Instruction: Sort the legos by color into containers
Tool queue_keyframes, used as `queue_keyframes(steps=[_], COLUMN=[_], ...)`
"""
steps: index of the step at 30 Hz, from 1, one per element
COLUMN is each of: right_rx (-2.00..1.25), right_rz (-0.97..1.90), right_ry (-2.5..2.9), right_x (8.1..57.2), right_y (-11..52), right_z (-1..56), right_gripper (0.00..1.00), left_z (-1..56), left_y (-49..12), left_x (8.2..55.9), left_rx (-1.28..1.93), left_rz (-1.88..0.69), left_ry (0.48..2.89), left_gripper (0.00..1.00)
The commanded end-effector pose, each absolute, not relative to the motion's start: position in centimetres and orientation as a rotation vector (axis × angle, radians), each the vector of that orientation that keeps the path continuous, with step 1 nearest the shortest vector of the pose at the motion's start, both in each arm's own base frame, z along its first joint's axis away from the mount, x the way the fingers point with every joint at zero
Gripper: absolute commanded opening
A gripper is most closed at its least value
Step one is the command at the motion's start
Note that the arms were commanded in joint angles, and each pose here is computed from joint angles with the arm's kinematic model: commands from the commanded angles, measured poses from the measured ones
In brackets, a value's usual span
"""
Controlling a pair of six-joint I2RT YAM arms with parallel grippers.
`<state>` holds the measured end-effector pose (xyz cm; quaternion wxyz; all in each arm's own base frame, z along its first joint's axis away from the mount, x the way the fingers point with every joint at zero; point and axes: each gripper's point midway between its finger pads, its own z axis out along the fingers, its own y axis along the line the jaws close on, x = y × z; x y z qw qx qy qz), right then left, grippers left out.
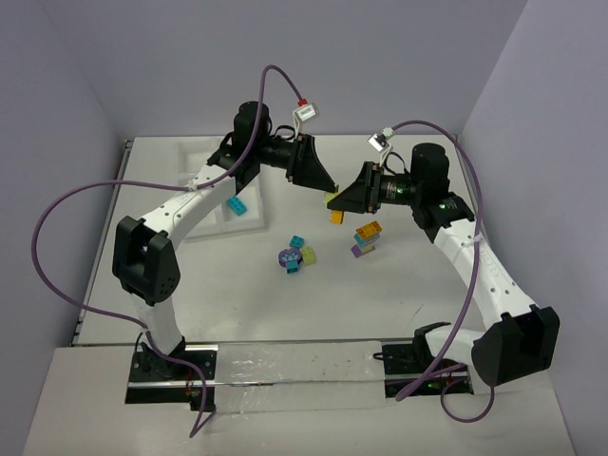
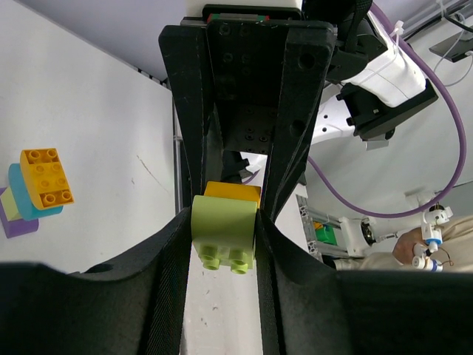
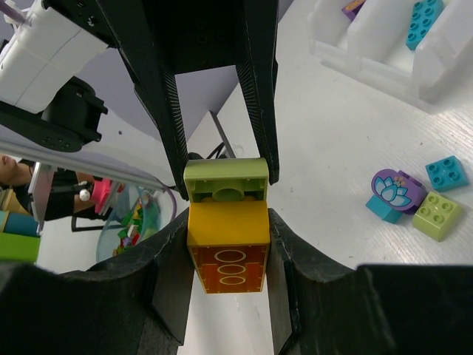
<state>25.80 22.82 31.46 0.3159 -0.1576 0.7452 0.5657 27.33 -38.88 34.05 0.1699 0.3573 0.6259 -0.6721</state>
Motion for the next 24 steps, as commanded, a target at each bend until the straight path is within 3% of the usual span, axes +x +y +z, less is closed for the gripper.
queue_keyframes(steps=[1, 2, 3, 4, 7, 9, 13, 24], right_rx=[-0.45, -0.444, -0.439, -0.435, -0.405, -0.383, -0.373, -0.375], right_rz=[1.445, 1.441, 1.436, 1.429, 1.405, 1.383, 1.372, 1.368], right_ry=[1.895, 1.901, 1.906, 1.911, 1.939, 1.962, 1.977, 1.985], right_x=[26.6, 26.7, 26.7, 26.8, 27.2, 27.5, 27.6, 27.4], right_y=[23.0, 23.0, 22.9, 22.9, 22.7, 22.5, 22.4, 22.3], right_z=[33.3, 33.2, 33.2, 33.1, 32.6, 32.2, 32.0, 31.6], right_gripper=[0.0, 0.0, 0.0, 0.08, 0.45, 0.55, 0.61, 0.65], left_z=[35.4, 35.5, 35.5, 35.4, 35.1, 35.3, 35.4, 35.4], left_y=[-38.8, -38.8, -38.9, -38.9, -38.6, -38.3, -37.9, -36.7], left_x=[25.8, 25.8, 25.9, 25.9, 26.3, 26.5, 26.7, 28.0], left_rx=[1.121, 1.122, 1.12, 1.114, 1.075, 1.07, 1.065, 0.999], left_rz=[-1.931, -1.929, -1.925, -1.922, -1.919, -1.917, -1.906, -1.907], left_ry=[1.69, 1.688, 1.687, 1.691, 1.711, 1.698, 1.691, 1.699], left_gripper=[0.24, 0.09, 0.01, 0.0, 0.0, 0.0, 0.0, 0.0])
